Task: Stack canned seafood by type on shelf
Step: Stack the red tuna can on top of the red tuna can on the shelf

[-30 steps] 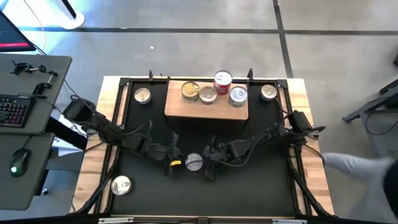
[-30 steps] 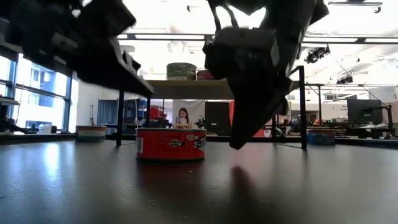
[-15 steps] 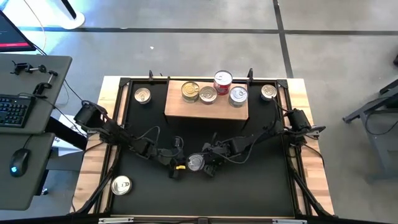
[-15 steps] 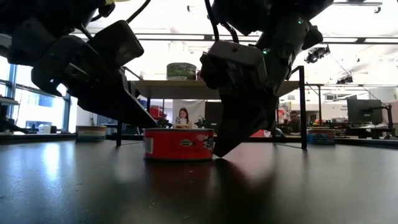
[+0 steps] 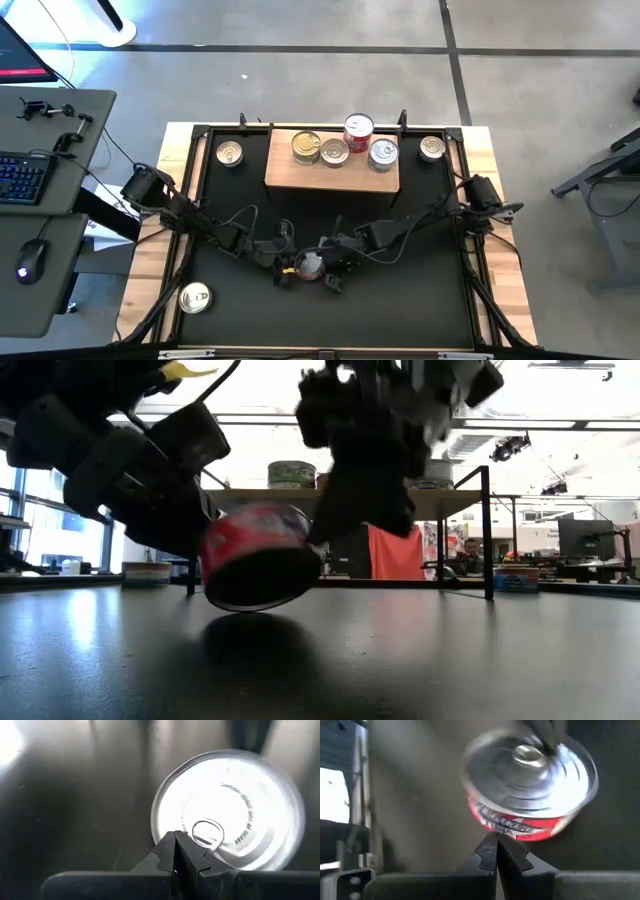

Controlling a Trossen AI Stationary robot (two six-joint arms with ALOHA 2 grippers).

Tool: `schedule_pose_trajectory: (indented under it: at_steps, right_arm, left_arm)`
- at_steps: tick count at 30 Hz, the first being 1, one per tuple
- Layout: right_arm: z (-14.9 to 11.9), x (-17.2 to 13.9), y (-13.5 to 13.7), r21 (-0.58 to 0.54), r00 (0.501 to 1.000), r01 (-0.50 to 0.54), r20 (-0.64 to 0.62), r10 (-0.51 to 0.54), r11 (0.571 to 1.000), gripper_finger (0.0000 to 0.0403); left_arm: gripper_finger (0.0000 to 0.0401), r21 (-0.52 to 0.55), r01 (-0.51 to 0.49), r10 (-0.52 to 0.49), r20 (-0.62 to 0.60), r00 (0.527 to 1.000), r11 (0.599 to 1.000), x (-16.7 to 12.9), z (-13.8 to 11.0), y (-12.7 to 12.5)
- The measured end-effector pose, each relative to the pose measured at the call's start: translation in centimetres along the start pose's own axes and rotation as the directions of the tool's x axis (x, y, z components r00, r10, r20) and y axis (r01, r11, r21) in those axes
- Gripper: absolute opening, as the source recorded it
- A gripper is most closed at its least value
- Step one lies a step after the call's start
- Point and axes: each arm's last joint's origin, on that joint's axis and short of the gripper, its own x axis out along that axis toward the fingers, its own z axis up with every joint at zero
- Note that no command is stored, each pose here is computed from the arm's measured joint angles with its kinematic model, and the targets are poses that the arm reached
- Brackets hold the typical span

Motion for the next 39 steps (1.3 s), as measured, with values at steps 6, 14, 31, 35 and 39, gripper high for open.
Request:
schedule_pose_trajectory:
  at_steps: [6, 14, 31, 35, 39]
  right_arm:
    - [1.2, -0.6, 0.8, -0.024, 0.998, 0.002, 0.058, 0.0, 1.0, 0.0]
    - [1.8, -1.0, 1.1, -0.078, 0.998, -0.013, 0.058, 0.018, 0.997, 0.0]
    - [8.3, -8.3, 3.1, -0.492, 0.986, 0.01, 0.149, 0.072, 0.87, 0.0035]
    - [10.6, -8.0, 2.8, -0.589, 0.998, 0.012, 0.053, 0.023, 0.808, 0.0112]
    - [11.2, -6.2, 1.6, -0.698, 0.99, -0.011, -0.109, -0.091, 0.716, 0.0206]
  left_arm:
    - [0.0, 0.022, 0.004, -0.002, -0.059, 0.998, 1.0, 0.1, -0.8, 0.1]
    - [0.0, 0.042, 0.012, -0.007, -0.109, 0.994, 0.999, -0.7, -0.8, 0.0]
    - [0.0, -0.277, -0.067, 0.077, 0.023, 0.997, 0.959, -9.4, 1.6, 0.0]
    - [0.0, -0.386, 0.025, 0.014, 0.098, 0.995, 0.922, -11.1, 1.8, -1.4]
    - [0.0, -0.493, 0.141, -0.066, 0.167, 0.984, 0.858, -12.4, 1.9, -2.9]
